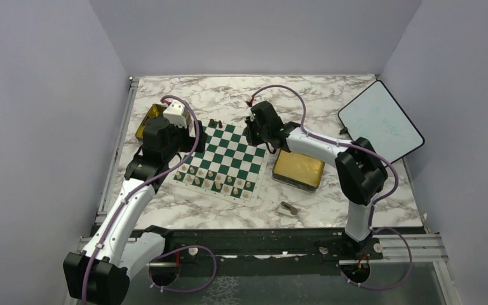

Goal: Set up the chess pieces on the board
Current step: Place the chess piece on the chessboard.

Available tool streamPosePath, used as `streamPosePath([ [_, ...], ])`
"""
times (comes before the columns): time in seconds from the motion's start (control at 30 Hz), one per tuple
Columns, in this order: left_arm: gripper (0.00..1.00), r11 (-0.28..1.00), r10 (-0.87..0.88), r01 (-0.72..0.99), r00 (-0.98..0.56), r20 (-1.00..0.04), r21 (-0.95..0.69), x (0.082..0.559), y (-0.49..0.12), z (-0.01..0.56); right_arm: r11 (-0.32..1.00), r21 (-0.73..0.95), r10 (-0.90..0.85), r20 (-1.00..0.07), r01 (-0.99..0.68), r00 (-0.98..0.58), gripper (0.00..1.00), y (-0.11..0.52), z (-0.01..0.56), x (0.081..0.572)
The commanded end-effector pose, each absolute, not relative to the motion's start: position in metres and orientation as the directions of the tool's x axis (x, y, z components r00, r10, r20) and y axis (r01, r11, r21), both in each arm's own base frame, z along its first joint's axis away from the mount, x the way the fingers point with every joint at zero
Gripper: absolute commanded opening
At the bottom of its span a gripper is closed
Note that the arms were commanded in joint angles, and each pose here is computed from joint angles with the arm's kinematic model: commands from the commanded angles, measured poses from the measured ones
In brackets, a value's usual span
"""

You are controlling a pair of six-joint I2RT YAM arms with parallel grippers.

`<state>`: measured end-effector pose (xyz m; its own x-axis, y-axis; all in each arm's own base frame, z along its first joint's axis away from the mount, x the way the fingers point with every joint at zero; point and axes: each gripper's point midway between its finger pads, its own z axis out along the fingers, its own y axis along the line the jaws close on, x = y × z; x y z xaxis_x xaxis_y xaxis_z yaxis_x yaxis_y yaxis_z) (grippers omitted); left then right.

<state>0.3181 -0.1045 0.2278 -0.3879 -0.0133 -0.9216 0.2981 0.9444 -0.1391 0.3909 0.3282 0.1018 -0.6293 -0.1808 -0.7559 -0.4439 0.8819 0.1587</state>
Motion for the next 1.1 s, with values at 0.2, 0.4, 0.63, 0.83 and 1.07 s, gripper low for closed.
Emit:
streamPosePath([
  [0.2,0.91,0.964,0.011,0.254,-0.343,-0.939,-0.081,0.317,-0.093,0.238,0.919,0.015,-0.247,-0.758,-0.394,-0.604,0.11,0.33,0.076,0.407],
  [0.4,0.91,0.959,0.016,0.269,-0.349,-0.937,-0.084,0.317,-0.096,0.235,0.922,-0.005,-0.259,-0.752,-0.387,-0.606,0.12,0.334,0.063,0.404],
  [0.63,0.91,0.959,0.014,0.27,-0.347,-0.938,-0.085,0.318,-0.096,0.235,0.923,-0.02,-0.268,-0.751,-0.384,-0.604,0.18,0.335,0.054,0.399],
  [0.83,0.91,0.96,0.015,0.268,-0.349,-0.937,-0.085,0.318,-0.096,0.234,0.923,-0.026,-0.273,-0.745,-0.383,-0.608,0.18,0.334,0.05,0.398],
  [1.07,0.92,0.962,0.013,0.258,-0.348,-0.937,-0.083,0.318,-0.094,0.233,0.919,-0.02,-0.28,-0.736,-0.394,-0.617,0.2,0.338,0.044,0.397],
])
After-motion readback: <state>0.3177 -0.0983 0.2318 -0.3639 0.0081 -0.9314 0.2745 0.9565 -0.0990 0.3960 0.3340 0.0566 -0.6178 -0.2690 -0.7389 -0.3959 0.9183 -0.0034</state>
